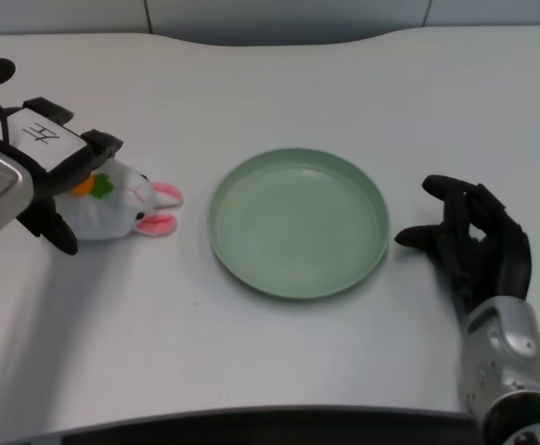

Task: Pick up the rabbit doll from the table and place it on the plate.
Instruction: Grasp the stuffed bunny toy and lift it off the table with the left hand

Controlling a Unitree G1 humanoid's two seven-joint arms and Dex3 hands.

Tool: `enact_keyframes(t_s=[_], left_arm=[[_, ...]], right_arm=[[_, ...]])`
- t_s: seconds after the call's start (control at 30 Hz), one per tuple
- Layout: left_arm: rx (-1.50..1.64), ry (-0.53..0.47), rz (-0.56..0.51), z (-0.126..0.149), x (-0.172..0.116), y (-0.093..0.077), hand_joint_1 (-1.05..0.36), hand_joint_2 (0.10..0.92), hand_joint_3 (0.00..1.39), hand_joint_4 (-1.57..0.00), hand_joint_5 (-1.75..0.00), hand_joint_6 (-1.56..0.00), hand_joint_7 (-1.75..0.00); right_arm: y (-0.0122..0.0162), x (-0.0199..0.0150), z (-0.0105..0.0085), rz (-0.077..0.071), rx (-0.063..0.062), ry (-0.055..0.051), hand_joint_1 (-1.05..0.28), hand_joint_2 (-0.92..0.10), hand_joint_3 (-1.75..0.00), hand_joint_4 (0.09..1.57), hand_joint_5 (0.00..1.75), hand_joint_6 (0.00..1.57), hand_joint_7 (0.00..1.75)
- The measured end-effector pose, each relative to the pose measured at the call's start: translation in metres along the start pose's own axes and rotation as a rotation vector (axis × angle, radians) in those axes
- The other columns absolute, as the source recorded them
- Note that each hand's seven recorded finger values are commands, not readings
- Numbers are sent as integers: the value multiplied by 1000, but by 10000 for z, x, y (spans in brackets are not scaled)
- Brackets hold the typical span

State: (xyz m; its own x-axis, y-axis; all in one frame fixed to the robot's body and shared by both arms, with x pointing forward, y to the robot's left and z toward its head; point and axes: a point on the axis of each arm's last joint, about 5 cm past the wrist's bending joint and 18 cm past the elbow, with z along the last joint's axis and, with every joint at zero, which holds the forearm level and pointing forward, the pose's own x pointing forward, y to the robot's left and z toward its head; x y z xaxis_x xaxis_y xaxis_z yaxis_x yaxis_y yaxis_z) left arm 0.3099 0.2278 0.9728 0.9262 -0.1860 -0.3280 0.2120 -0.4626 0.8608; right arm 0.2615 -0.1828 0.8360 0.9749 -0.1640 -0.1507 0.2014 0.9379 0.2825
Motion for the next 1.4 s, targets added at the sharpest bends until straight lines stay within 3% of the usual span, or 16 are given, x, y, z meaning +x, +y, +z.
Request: enact_keyframes(t_s=[0.17,0.43,0.7,0.9,1.03,1.13,1.4], left_arm=[[13,-9,32,-8,112,-69,-1048,921,44,-68,-40,-79,-17],[-46,-1,49,49,245,-109,-1036,921,34,-80,-55,-101,-24],[-144,26,78,57,335,6,-1012,921,58,-109,-79,-122,-29],[-199,56,23,55,349,-24,-994,921,36,-127,-87,-137,-26],[-219,69,5,62,360,-27,-1000,921,30,-128,-86,-131,-17],[-219,87,-34,62,370,-24,-1003,920,34,-121,-84,-120,-10],[-197,87,-82,126,390,-73,-1027,920,21,-110,-84,-142,-15]], right_arm=[[5,-2,0,2,0,-2,-422,-921,-426,814,1287,678,994],[18,2,18,5,4,-19,-413,-921,-424,814,1314,682,1003],[21,2,17,6,4,-15,-423,-921,-406,776,1297,688,981],[2,-3,9,3,3,-9,-418,-921,-401,781,1287,698,960],[2,-6,12,7,-1,-13,-414,-921,-426,787,1298,700,955],[-4,-7,11,9,7,-14,-417,-921,-420,806,1300,707,962],[-18,-16,4,9,16,-14,-423,-921,-412,791,1297,695,963]])
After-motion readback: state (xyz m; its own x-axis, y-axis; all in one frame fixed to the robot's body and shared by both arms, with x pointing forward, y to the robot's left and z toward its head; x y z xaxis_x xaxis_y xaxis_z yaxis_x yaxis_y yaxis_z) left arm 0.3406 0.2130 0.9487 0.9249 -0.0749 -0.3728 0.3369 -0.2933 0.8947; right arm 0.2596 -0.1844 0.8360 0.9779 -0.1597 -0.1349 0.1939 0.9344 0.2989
